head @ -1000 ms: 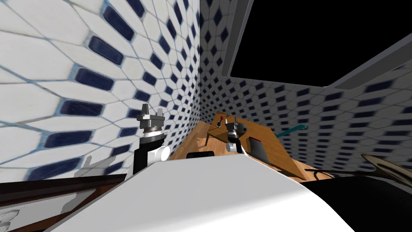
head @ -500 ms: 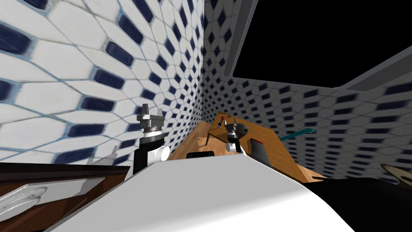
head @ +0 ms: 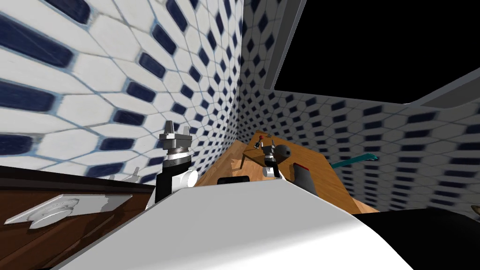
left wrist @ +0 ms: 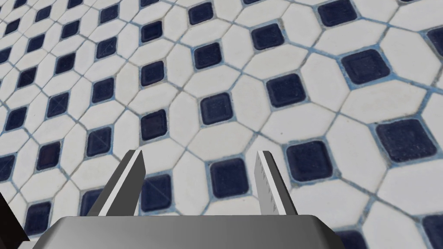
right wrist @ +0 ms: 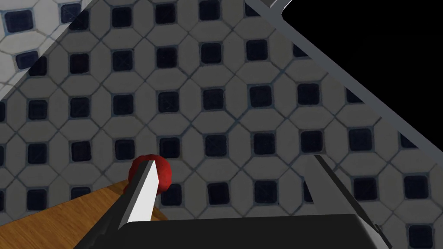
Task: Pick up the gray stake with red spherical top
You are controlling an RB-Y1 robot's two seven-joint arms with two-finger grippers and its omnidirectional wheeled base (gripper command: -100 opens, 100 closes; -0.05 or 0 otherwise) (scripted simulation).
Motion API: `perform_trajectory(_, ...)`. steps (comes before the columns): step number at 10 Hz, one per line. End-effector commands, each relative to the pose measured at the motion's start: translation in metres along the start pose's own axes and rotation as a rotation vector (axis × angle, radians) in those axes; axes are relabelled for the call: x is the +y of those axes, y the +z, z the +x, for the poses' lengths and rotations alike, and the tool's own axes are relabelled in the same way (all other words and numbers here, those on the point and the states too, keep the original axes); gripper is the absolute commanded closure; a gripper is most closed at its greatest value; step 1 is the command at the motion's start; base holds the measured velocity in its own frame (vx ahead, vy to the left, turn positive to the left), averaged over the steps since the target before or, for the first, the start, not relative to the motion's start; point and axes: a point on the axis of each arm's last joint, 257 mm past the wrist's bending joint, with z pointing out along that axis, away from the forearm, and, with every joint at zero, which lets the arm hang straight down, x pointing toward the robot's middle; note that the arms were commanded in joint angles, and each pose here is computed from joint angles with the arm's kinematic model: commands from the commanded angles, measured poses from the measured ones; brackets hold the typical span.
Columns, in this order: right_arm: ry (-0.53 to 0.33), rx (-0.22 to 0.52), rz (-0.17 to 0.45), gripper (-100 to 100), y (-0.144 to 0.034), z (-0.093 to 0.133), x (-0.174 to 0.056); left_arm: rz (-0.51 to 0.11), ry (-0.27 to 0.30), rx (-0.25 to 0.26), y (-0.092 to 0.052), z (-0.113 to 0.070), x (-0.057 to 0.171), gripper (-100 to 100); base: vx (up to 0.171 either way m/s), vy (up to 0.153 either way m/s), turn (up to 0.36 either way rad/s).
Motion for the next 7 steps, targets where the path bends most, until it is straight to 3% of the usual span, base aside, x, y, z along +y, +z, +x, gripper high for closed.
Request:
perform_trajectory(1,0.041,-0.022,0.012,-100,-0.003,-0.012,-0.008,0.0,0.0,0.0,0.0,0.0,0.0,0,-0.037,-0.034,0.118)
perform_trajectory(7,0.153,-0.091,0.036,-100,-0.013,-0.047,-0.027,0.0,0.0,0.0,0.0,0.0,0.0,0,-0.018,-0.02,0.091)
